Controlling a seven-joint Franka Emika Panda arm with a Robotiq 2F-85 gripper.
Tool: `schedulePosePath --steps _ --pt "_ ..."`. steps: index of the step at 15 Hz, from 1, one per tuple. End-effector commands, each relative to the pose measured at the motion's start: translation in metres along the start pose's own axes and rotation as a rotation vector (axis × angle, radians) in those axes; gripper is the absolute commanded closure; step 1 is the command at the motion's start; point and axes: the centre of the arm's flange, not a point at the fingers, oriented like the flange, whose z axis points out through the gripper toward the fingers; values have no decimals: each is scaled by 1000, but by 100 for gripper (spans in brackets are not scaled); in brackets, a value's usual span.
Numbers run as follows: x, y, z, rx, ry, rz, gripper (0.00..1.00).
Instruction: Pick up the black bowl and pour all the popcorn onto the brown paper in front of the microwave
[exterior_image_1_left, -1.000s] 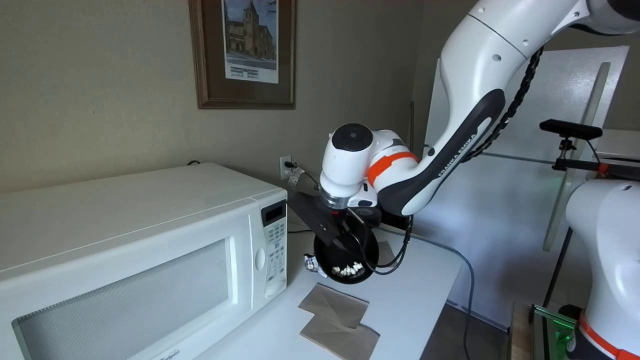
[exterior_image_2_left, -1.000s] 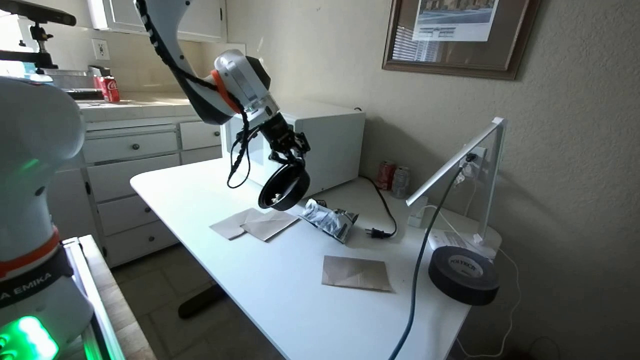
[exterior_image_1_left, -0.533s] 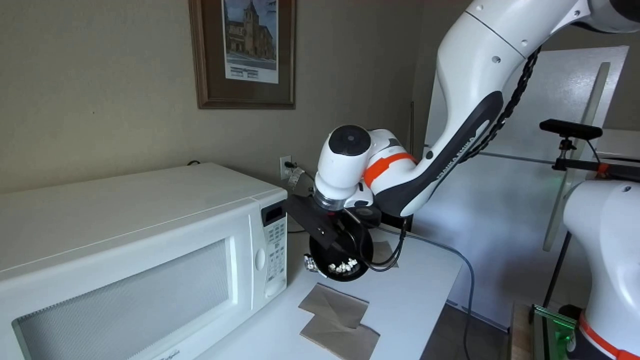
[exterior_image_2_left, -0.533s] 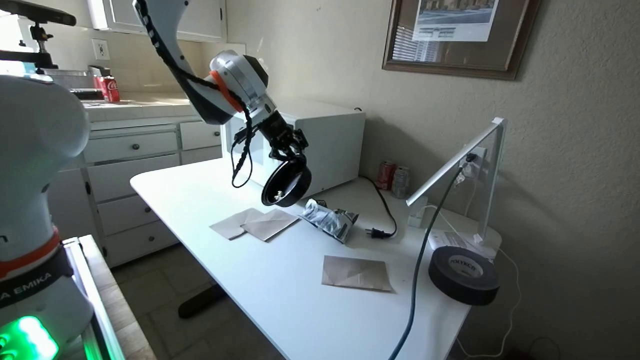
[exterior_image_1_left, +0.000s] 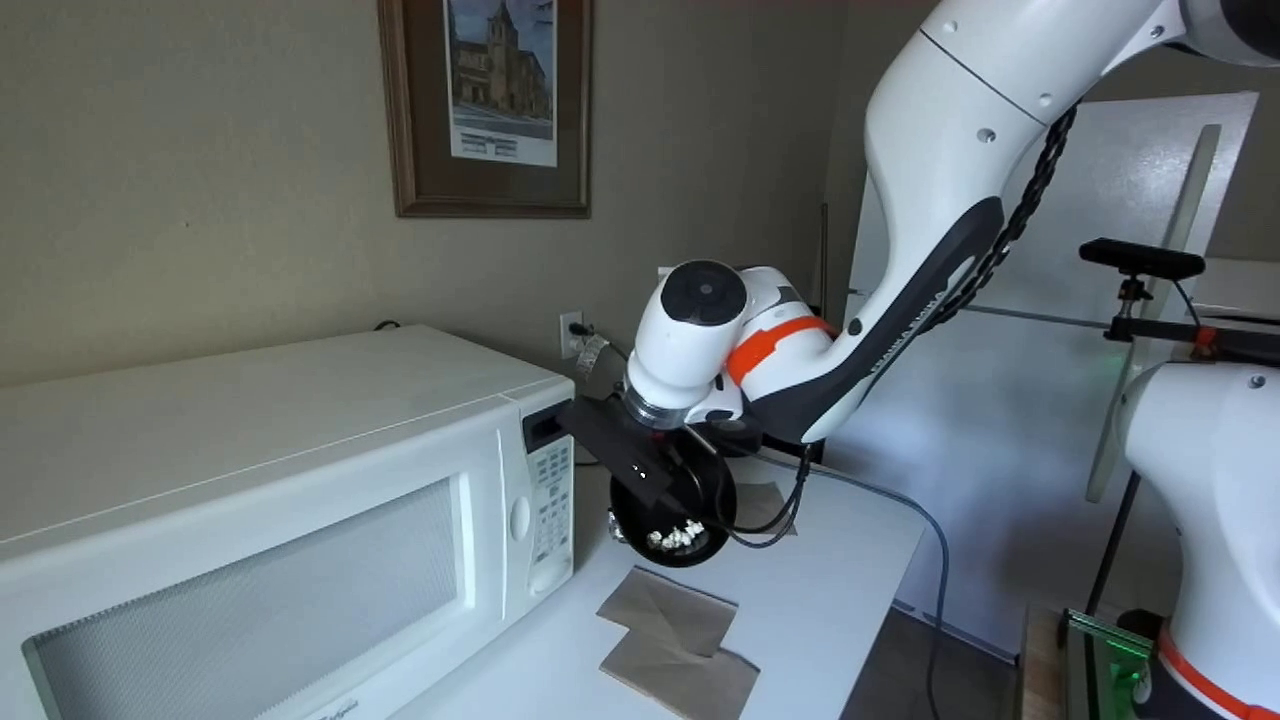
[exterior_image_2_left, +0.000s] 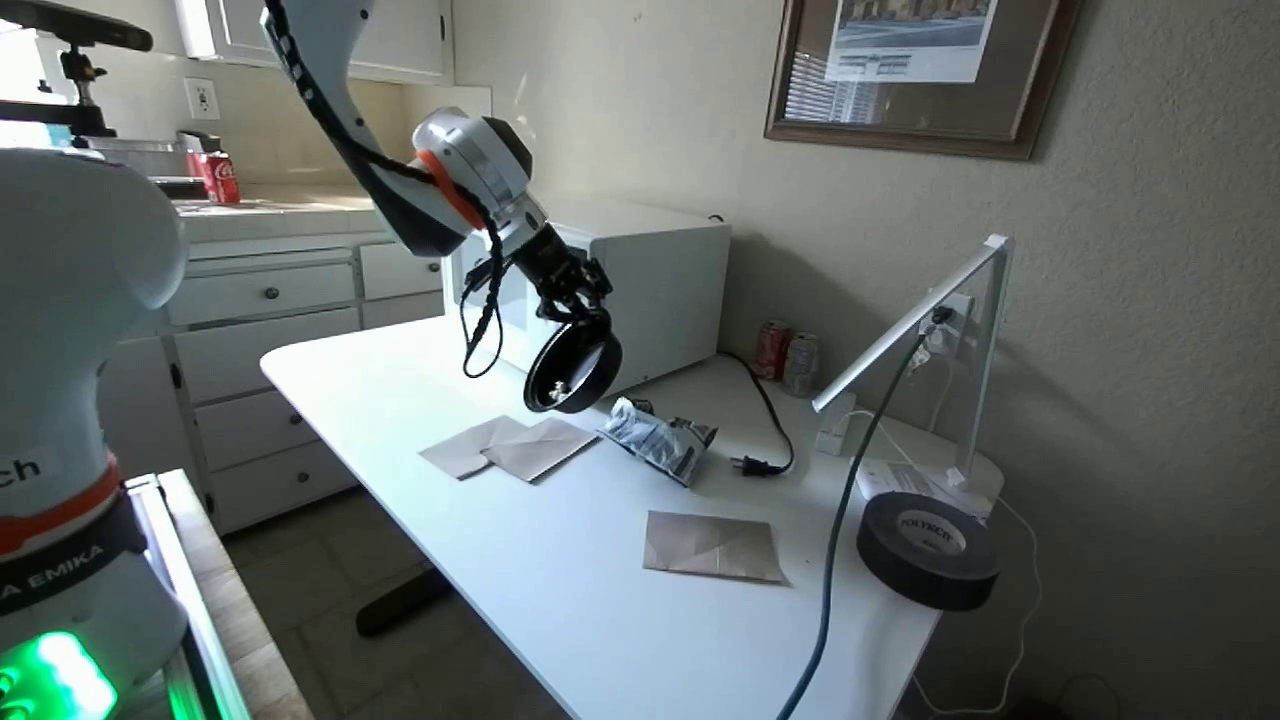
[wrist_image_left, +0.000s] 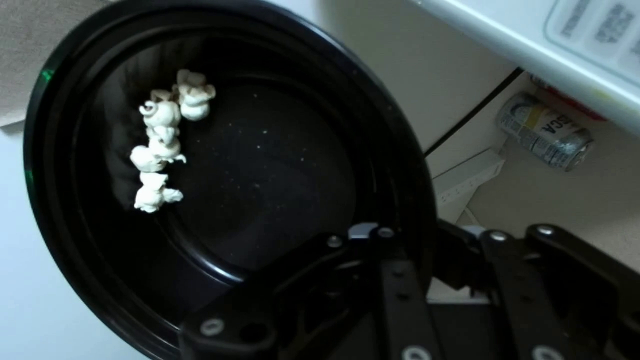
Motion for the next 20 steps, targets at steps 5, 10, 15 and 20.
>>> schedulePosePath --steps 5,10,15,20 --pt "-12 42 4 117 15 67 99" --pt "-17 67 12 85 34 108 99" --pt "-15 73 14 111 49 191 99" --pt "-15 74 15 220 56 226 99"
